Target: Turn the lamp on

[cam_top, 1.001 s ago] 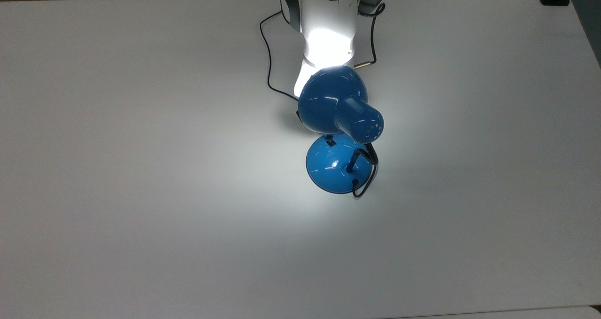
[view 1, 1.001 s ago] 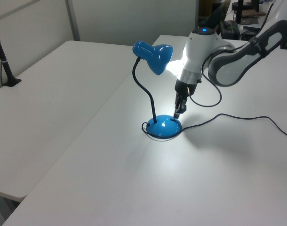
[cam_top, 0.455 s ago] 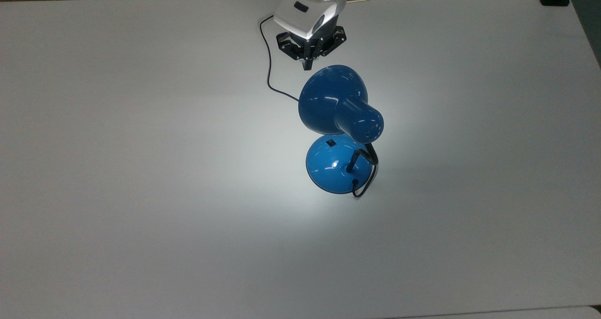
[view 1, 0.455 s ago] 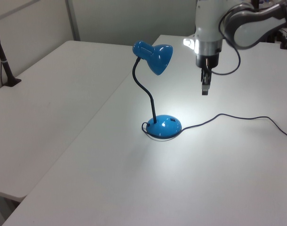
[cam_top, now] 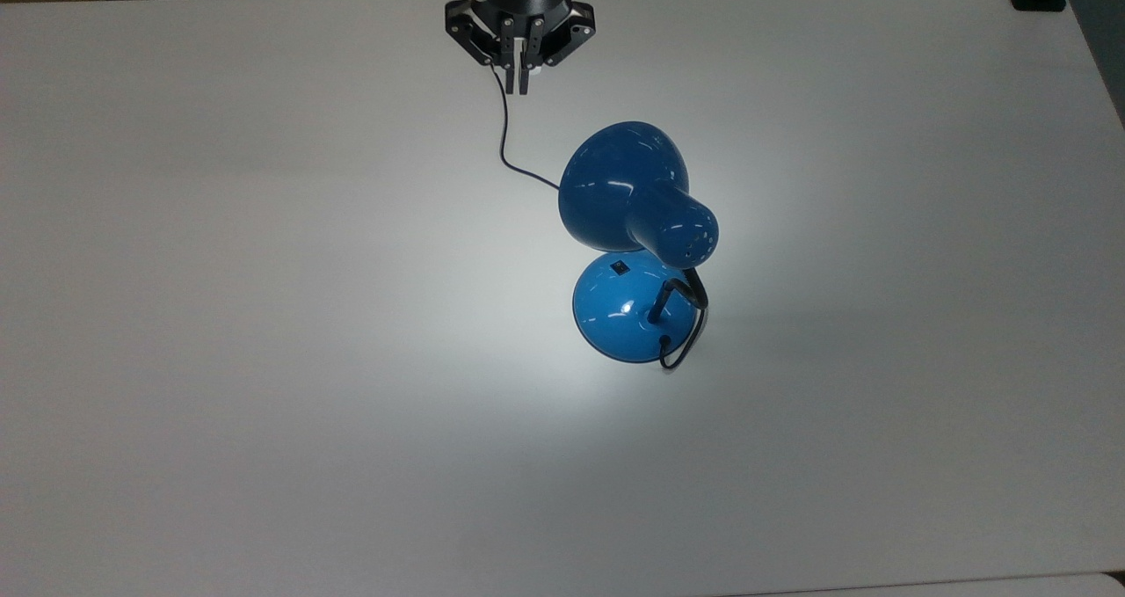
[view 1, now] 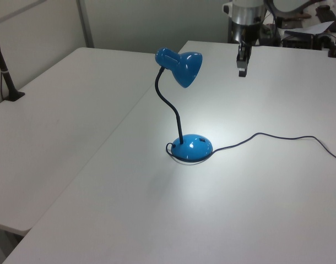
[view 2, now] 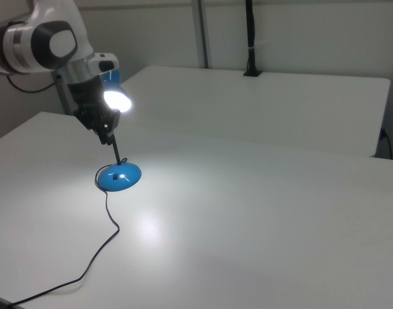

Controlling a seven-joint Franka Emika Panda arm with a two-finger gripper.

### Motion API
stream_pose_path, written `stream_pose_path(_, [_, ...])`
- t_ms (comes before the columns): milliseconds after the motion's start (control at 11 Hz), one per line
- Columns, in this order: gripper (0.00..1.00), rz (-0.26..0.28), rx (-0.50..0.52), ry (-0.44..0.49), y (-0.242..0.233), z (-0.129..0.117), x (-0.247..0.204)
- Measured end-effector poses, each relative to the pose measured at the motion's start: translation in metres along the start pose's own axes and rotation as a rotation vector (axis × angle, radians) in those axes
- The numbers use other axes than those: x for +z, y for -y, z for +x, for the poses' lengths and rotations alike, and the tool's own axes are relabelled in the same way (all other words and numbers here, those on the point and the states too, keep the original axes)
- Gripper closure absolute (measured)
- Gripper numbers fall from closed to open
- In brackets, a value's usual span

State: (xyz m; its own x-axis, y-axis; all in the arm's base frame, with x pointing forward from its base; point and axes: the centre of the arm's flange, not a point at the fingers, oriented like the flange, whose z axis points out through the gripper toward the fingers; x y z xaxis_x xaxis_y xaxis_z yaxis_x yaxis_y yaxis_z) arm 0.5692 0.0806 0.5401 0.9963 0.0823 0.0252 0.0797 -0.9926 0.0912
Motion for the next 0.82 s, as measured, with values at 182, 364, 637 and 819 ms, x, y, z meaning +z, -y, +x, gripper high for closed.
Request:
stream_pose_path(182, [0.68, 0.007, 0.054, 0.020, -0.025, -0.001, -0.019])
stream_pose_path(364, [0.51, 0.023, 0.091, 0.005, -0.038, 0.000, -0.032])
stream_pose_path(637, [0.07, 0.023, 0.146, -0.008, -0.040, -0.001, -0.039])
stream_pose_path(819, [0.00, 0.023, 0.166, -0.028, -0.049, -0.003, -0.050])
